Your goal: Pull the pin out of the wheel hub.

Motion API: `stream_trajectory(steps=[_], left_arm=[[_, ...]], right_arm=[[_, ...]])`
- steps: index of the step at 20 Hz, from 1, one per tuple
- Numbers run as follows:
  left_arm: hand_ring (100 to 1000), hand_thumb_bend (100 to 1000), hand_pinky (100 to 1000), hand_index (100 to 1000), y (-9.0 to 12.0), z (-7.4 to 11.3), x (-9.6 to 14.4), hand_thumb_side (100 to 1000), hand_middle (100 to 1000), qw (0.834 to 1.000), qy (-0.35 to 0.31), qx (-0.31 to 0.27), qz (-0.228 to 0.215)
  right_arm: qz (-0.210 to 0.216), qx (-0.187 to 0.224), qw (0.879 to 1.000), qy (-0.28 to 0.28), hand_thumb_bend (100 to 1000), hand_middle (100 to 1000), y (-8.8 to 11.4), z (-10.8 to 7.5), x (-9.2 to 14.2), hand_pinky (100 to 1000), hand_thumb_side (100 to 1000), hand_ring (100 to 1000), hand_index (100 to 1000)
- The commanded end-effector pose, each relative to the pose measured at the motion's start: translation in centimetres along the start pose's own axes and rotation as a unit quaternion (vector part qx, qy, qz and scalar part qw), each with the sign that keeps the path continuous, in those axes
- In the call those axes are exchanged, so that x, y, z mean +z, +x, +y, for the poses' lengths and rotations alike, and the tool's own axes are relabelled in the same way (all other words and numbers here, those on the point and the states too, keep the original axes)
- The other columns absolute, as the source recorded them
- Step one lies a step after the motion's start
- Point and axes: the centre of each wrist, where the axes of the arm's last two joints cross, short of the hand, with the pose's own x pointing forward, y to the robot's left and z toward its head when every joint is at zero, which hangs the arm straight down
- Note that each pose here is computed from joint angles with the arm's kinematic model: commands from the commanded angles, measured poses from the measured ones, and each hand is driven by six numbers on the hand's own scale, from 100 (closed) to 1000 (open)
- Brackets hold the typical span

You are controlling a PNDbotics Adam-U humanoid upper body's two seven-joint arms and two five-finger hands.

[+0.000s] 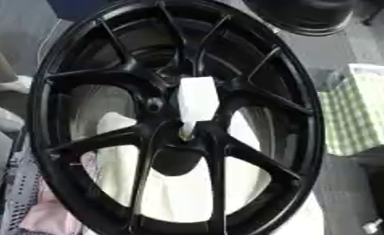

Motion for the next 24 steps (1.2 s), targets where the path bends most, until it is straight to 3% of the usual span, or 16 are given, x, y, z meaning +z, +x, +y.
stream_trajectory(steps=[1,5,7,9,10,11,12,13,16,19,24], left_arm=[[594,100,665,809,0.6,0.3,-0.1,743,581,1.0,0.006,-0.005,-0.012],[594,100,665,809,0.6,0.2,-0.1,742,581,1.0,0.008,-0.004,-0.011],[594,100,666,809,0.6,0.2,-0.1,742,581,1.0,0.007,-0.003,-0.011],[594,100,666,809,0.5,0.1,0.0,742,581,1.0,0.007,-0.002,-0.011],[594,100,667,809,0.5,0.1,0.0,743,581,1.0,0.006,-0.001,-0.01],[594,100,667,809,0.5,0.1,0.0,744,582,1.0,0.006,0.0,-0.009],[594,100,667,809,0.5,0.1,0.0,744,582,1.0,0.005,0.001,-0.008],[595,100,667,810,0.5,0.0,0.0,744,582,1.0,0.005,0.001,-0.007],[595,100,667,810,0.5,0.0,0.1,743,582,1.0,0.004,0.002,-0.006],[595,100,668,809,0.5,0.0,0.1,743,582,1.0,0.003,0.003,-0.006],[600,100,669,809,0.4,0.0,0.1,743,583,1.0,0.003,0.004,-0.005]], right_arm=[[0.065,0.004,0.997,-0.036,100,309,-2.6,-0.1,-0.7,749,100,616,412],[0.133,-0.005,0.991,-0.018,100,492,-5.6,3.0,-0.9,777,100,715,566],[0.157,-0.016,0.987,-0.003,161,665,-6.8,4.2,-0.6,811,100,793,704],[0.179,-0.029,0.983,0.023,100,812,-7.9,5.4,-0.2,851,100,884,835],[0.188,-0.036,0.981,0.038,100,822,-8.5,5.8,0.1,854,100,892,844],[0.197,-0.042,0.978,0.051,100,887,-9.0,6.1,0.4,884,100,952,898],[0.205,-0.048,0.976,0.061,100,904,-9.4,6.3,0.7,893,111,969,915],[0.21,-0.054,0.974,0.067,100,922,-9.8,6.4,1.0,900,180,986,930],[0.212,-0.072,0.972,0.068,100,923,-10.1,6.4,1.5,895,223,981,934],[0.206,-0.085,0.973,0.057,100,920,-10.1,6.3,1.7,892,118,975,932],[0.19,-0.097,0.976,0.034,100,901,-9.8,6.1,1.7,884,100,960,919]])
